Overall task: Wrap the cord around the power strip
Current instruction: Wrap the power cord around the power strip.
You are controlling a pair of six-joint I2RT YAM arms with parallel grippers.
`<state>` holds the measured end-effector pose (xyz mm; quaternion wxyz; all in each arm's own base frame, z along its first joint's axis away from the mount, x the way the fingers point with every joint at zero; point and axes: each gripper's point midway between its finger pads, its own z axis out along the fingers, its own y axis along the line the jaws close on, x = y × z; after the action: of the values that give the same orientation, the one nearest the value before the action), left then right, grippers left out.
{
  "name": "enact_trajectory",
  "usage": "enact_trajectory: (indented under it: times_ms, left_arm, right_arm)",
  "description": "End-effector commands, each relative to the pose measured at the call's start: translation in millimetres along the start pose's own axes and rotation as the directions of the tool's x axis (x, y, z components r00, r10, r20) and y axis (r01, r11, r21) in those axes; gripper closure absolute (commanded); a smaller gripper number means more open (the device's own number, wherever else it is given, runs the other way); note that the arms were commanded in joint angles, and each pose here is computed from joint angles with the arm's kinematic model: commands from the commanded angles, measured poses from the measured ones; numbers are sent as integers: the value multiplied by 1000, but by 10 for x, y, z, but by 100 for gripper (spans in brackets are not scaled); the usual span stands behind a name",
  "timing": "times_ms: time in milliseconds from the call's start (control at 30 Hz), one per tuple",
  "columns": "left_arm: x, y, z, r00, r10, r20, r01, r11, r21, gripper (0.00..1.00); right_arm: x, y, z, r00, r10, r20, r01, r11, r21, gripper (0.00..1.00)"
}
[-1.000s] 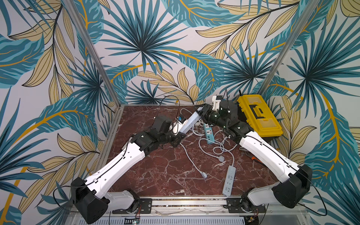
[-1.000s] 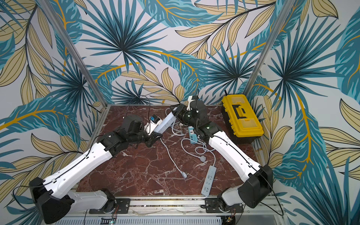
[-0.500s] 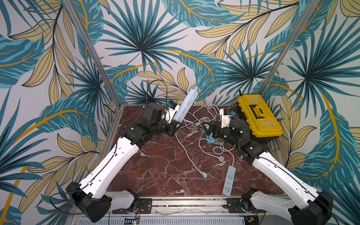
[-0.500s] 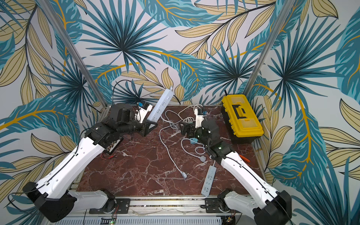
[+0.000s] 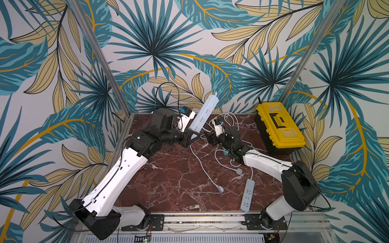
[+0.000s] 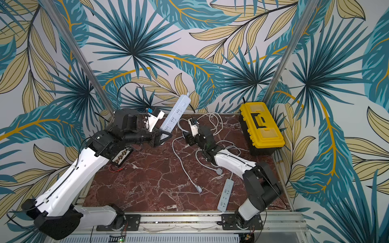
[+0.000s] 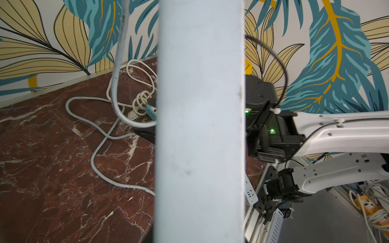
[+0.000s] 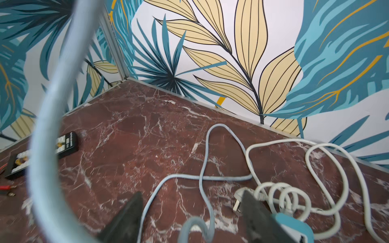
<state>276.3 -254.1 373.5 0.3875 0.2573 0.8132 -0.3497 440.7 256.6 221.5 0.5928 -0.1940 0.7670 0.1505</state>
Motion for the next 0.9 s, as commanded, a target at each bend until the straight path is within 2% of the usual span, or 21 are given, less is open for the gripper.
enact_trajectory:
  times_ms: [0,67,133,167,233,300,400,467,567,667,767,867]
  left_arm:
    - [-257,-91,-198,996,13,91,-16,1000,25,100]
    - [-274,33,-220,995,8,97,-8,1000,-2,100]
    - [-295,188,-232,995,19,102,-14,999,-45,100]
    - [-300,277,-225,994,33,100,-25,997,-75,100]
    - [-286,433,-176,995,60,84,-51,993,-111,100]
    - [-255,651,-117,993,107,55,-95,976,-194,100]
    - [-184,891,0,982,187,-11,-183,945,-273,100]
    - [-124,951,108,967,246,-61,-253,926,-281,100]
    - [67,980,266,920,357,-162,-390,877,-281,100]
    - [348,930,401,867,440,-235,-486,850,-203,100]
    - [731,780,486,772,566,-289,-607,791,-71,100]
    - [935,748,484,726,619,-301,-654,756,-24,100]
  right_arm:
    - [-227,-57,110,992,-41,116,36,998,46,62]
    - [-188,27,46,993,-63,95,61,998,28,81]
    - [-83,116,-93,992,-124,36,123,992,24,96]
    - [-9,169,-195,986,-166,1,166,986,24,100]
    - [61,263,-441,971,-238,-34,239,971,29,100]
    - [101,375,-707,945,-317,-74,318,948,3,100]
    - [81,482,-1072,877,-462,-131,464,886,-21,100]
    - [-48,589,-1276,821,-554,-135,552,832,-55,100]
    - [-372,638,-1535,723,-679,-125,675,733,-83,100]
    - [-789,575,-1719,637,-762,-118,760,646,-70,100]
    - [-1034,506,-1822,570,-807,-156,806,586,-83,100]
    - [-1125,396,-1864,528,-823,-209,825,556,-105,100]
